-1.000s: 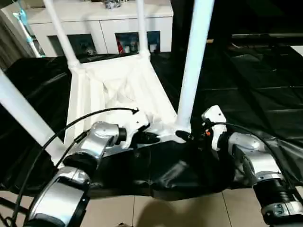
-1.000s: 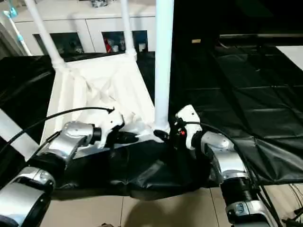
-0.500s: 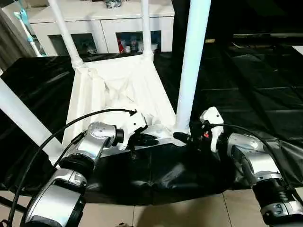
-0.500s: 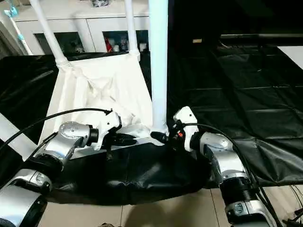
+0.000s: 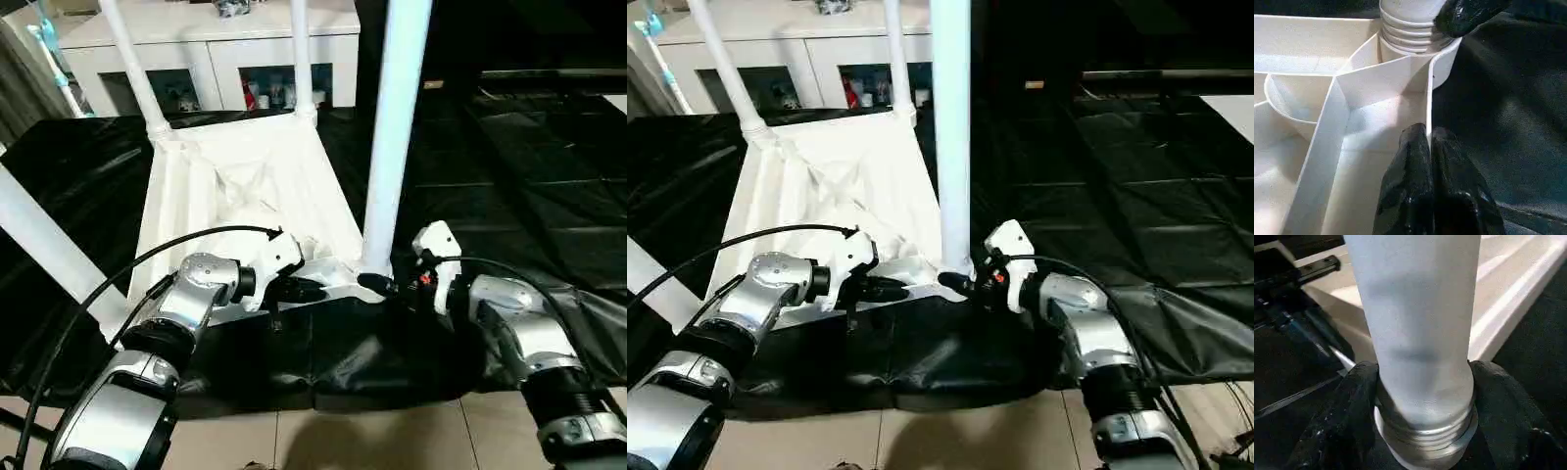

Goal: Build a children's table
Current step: Rotate leg to tighten

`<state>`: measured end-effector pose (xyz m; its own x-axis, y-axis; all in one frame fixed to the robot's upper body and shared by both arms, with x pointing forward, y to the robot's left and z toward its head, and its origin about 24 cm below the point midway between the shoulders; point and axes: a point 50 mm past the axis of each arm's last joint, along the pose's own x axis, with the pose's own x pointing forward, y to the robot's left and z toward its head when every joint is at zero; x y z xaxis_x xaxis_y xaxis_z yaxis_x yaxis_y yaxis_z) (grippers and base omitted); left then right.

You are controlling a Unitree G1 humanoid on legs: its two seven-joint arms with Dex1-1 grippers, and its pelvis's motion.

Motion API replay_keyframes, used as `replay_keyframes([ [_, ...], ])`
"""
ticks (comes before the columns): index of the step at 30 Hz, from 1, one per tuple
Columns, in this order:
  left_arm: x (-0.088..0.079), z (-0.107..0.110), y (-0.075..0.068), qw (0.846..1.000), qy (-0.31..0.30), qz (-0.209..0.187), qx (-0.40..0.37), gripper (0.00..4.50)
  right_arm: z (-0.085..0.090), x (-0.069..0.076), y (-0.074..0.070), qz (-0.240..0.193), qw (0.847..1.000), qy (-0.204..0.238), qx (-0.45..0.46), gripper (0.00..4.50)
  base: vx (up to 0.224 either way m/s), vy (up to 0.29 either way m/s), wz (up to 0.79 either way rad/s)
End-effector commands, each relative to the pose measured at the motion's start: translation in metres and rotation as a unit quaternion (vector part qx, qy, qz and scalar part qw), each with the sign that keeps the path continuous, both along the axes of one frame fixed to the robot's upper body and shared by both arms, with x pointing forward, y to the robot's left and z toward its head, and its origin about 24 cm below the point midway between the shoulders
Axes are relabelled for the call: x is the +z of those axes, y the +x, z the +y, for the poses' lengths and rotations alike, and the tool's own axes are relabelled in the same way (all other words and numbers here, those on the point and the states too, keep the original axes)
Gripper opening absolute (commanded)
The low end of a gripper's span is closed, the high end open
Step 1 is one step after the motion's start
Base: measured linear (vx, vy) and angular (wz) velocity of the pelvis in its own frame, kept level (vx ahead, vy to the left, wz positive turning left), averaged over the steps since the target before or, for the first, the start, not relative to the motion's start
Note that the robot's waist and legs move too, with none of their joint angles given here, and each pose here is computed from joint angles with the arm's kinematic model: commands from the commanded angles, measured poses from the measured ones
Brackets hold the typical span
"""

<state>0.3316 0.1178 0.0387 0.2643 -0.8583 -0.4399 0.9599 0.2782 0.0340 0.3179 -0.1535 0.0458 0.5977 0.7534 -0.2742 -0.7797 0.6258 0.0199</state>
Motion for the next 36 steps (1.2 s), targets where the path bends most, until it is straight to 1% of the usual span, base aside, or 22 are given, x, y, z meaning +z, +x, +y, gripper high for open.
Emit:
replay_keyframes([
  [1, -0.002, -0.005, 0.000, 1.000, -0.014, 0.003, 0.012, 0.00, -0.005, -0.006, 0.008, 0.002, 0.998, -0.033, -0.061, 2.60, 0.000, 0.000, 0.00],
  [2, -0.002, -0.008, 0.002, 1.000, -0.014, 0.000, 0.025, 0.00, -0.004, -0.008, 0.011, 0.001, 0.996, -0.035, -0.085, 2.60, 0.000, 0.000, 0.00],
  [4, -0.002, -0.010, 0.004, 0.999, -0.014, -0.003, 0.032, 0.00, -0.003, -0.009, 0.012, -0.001, 0.995, -0.035, -0.098, 2.59, 0.000, 0.000, 0.00],
  [8, 0.000, -0.028, 0.012, 0.997, -0.017, -0.007, 0.078, 0.00, 0.012, -0.011, 0.017, 0.013, 0.989, -0.024, -0.142, 2.59, 0.000, 0.000, 0.00],
  [10, 0.001, -0.038, 0.018, 0.993, -0.015, -0.008, 0.121, 0.00, 0.019, -0.013, 0.022, 0.023, 0.982, -0.024, -0.184, 2.59, 0.000, 0.000, 0.00],
  [11, 0.002, -0.044, 0.022, 0.989, -0.014, -0.009, 0.148, 0.00, 0.024, -0.016, 0.026, 0.030, 0.976, -0.032, -0.214, 2.59, 0.000, 0.000, 0.00],
  [12, 0.002, -0.044, 0.022, 0.989, -0.014, -0.009, 0.148, 0.00, 0.024, -0.016, 0.026, 0.030, 0.976, -0.032, -0.214, 2.59, 0.000, 0.000, 0.00],
  [15, 0.005, -0.056, 0.026, 0.983, -0.018, -0.005, 0.182, 0.00, 0.037, -0.020, 0.032, 0.043, 0.963, -0.044, -0.263, 2.59, 0.000, 0.000, 0.00],
  [17, 0.005, -0.062, 0.027, 0.982, -0.016, -0.005, 0.190, 0.00, 0.046, -0.019, 0.034, 0.045, 0.959, -0.045, -0.276, 2.59, 0.000, 0.000, 0.00],
  [19, 0.005, -0.064, 0.028, 0.980, -0.010, -0.005, 0.197, 0.00, 0.058, -0.016, 0.036, 0.040, 0.962, -0.043, -0.266, 2.59, 0.000, 0.000, 0.00],
  [20, 0.005, -0.065, 0.028, 0.980, -0.007, -0.006, 0.200, 0.00, 0.062, -0.014, 0.036, 0.031, 0.963, -0.054, -0.261, 2.59, 0.000, 0.000, 0.00],
  [22, 0.005, -0.064, 0.029, 0.979, -0.005, -0.005, 0.202, 0.00, 0.064, -0.014, 0.036, 0.027, 0.965, -0.053, -0.255, 2.59, 0.000, 0.000, 0.00],
  [23, 0.003, -0.062, 0.029, 0.980, 0.001, -0.004, 0.201, 0.00, 0.065, -0.011, 0.036, 0.027, 0.968, -0.030, -0.247, 2.59, 0.000, 0.000, 0.00],
  [25, 0.002, -0.058, 0.028, 0.980, 0.005, -0.002, 0.200, 0.00, 0.063, -0.009, 0.036, 0.024, 0.970, -0.016, -0.243, 3.29, 0.000, 0.000, 0.00],
  [27, 0.001, -0.056, 0.028, 0.980, 0.008, 0.001, 0.199, 0.00, 0.059, -0.008, 0.037, 0.019, 0.970, -0.019, -0.240, 3.31, 0.000, 0.000, 0.00],
  [29, 0.000, -0.050, 0.028, 0.982, 0.015, 0.004, 0.188, 0.00, 0.052, -0.006, 0.038, 0.009, 0.972, -0.021, -0.232, 3.54, 0.000, 0.000, 0.00],
  [30, -0.001, -0.047, 0.027, 0.984, 0.019, 0.001, 0.178, 0.00, 0.049, -0.004, 0.037, 0.003, 0.976, -0.024, -0.217, 3.68, 0.000, 0.000, 0.00],
  [31, -0.001, -0.047, 0.027, 0.984, 0.019, 0.001, 0.178, 0.00, 0.049, -0.004, 0.037, 0.003, 0.976, -0.024, -0.217, 3.77, 0.000, 0.000, 0.00],
  [32, -0.001, -0.043, 0.026, 0.986, 0.024, -0.003, 0.164, 0.00, 0.046, -0.003, 0.035, -0.002, 0.981, -0.028, -0.192, 3.77, 0.000, 0.000, 0.00],
  [33, -0.003, -0.037, 0.023, 0.990, 0.027, -0.007, 0.136, 0.00, 0.041, 0.000, 0.031, -0.011, 0.989, -0.035, -0.144, 3.77, 0.000, 0.000, 0.00],
  [35, -0.004, -0.029, 0.020, 0.993, 0.032, -0.010, 0.114, 0.00, 0.035, 0.003, 0.026, -0.022, 0.993, -0.038, -0.108, 3.77, 0.000, 0.000, 0.00],
  [36, -0.004, -0.029, 0.020, 0.993, 0.032, -0.010, 0.114, 0.00, 0.035, 0.003, 0.026, -0.022, 0.993, -0.038, -0.108, 3.77, 0.000, 0.000, 0.00],
])
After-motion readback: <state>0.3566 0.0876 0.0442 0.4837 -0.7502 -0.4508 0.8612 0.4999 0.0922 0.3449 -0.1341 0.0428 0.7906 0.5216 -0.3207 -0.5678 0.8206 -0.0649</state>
